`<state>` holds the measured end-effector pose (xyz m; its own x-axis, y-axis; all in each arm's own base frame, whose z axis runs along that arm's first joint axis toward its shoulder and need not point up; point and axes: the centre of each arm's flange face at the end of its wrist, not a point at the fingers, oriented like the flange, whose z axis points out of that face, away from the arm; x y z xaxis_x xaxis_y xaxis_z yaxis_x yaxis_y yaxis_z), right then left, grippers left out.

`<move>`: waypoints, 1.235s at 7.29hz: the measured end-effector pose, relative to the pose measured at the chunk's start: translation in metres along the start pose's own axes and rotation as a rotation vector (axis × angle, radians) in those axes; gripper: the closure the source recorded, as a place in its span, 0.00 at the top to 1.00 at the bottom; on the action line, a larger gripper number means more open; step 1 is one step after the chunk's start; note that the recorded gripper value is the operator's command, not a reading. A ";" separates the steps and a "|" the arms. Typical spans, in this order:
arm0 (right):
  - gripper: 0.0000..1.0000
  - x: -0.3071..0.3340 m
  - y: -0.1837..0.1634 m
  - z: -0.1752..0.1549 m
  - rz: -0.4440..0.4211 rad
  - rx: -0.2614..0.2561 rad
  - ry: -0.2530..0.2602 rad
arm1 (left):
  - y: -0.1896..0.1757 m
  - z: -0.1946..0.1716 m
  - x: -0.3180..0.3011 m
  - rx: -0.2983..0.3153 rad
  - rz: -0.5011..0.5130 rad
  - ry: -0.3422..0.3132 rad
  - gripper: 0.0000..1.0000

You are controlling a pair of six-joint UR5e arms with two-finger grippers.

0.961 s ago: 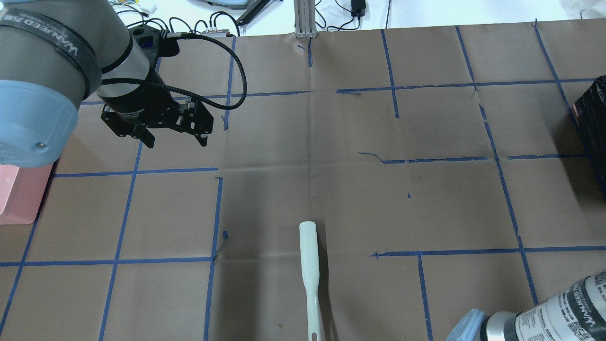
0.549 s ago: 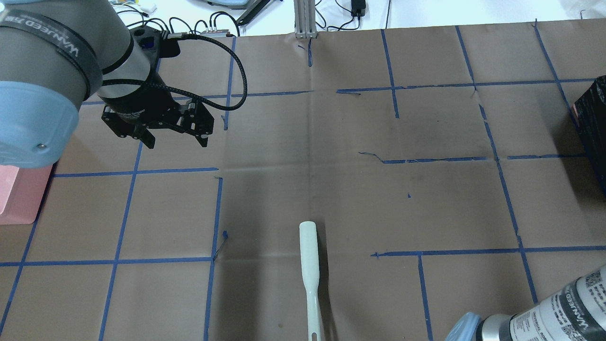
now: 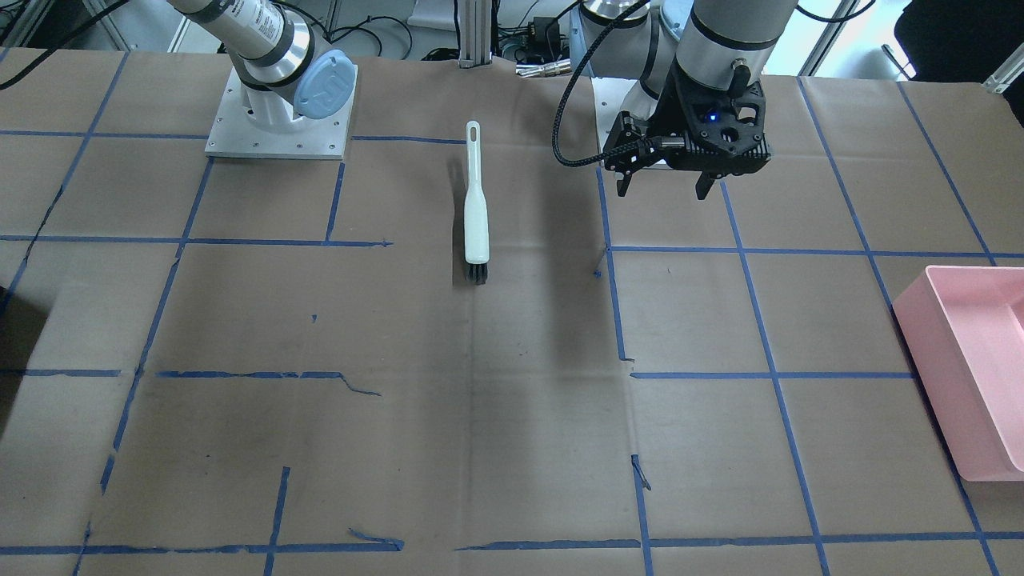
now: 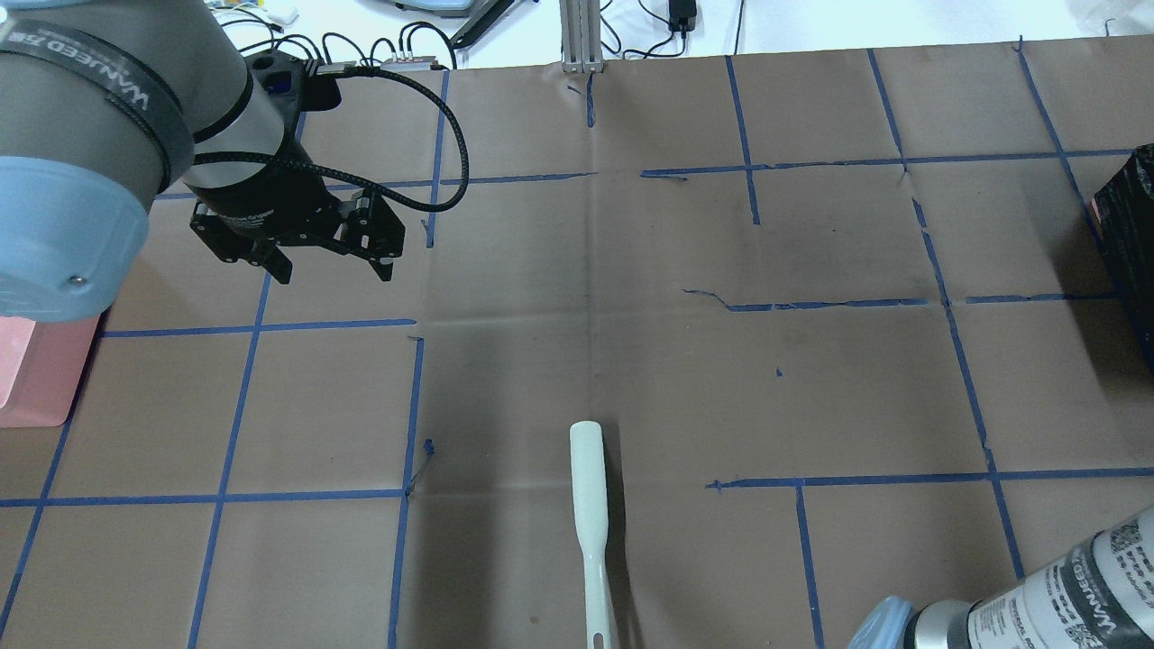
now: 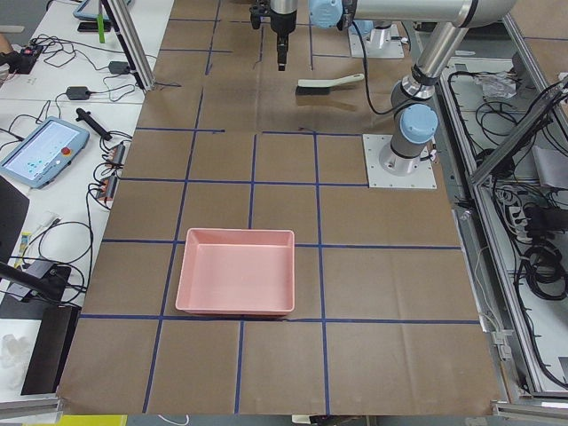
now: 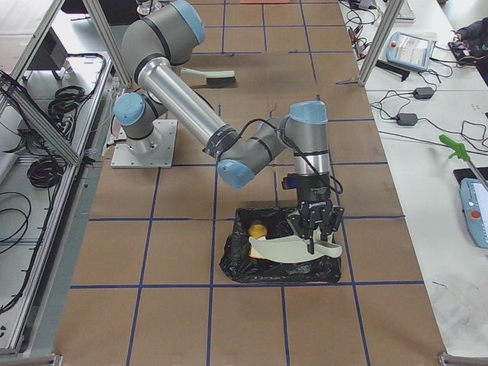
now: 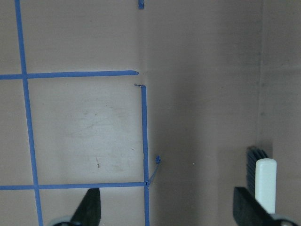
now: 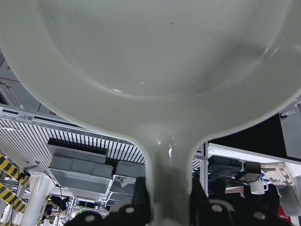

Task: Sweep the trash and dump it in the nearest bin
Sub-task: 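Hold the dustpan tipped over the bin until it empties, then bring the empty dustpan back over the table with the right gripper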

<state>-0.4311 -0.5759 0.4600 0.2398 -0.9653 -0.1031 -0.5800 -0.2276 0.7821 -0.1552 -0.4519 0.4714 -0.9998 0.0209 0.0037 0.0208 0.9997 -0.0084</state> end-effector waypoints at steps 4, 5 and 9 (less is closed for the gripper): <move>0.01 -0.002 -0.009 0.003 -0.013 0.026 0.008 | 0.000 0.001 0.000 -0.005 0.002 0.001 0.99; 0.01 -0.004 -0.006 -0.002 -0.001 0.016 0.006 | 0.000 0.003 0.001 -0.008 0.002 0.003 0.99; 0.00 -0.027 0.007 -0.044 0.099 -0.024 -0.008 | -0.002 0.006 0.003 -0.016 0.005 0.009 0.99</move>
<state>-0.4070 -0.5460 0.4951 0.1755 -0.9840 -0.0292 -0.5820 -0.1277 0.8031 -0.1582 -0.4542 0.4650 -0.9996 0.0261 0.0125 0.0262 0.9996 0.0073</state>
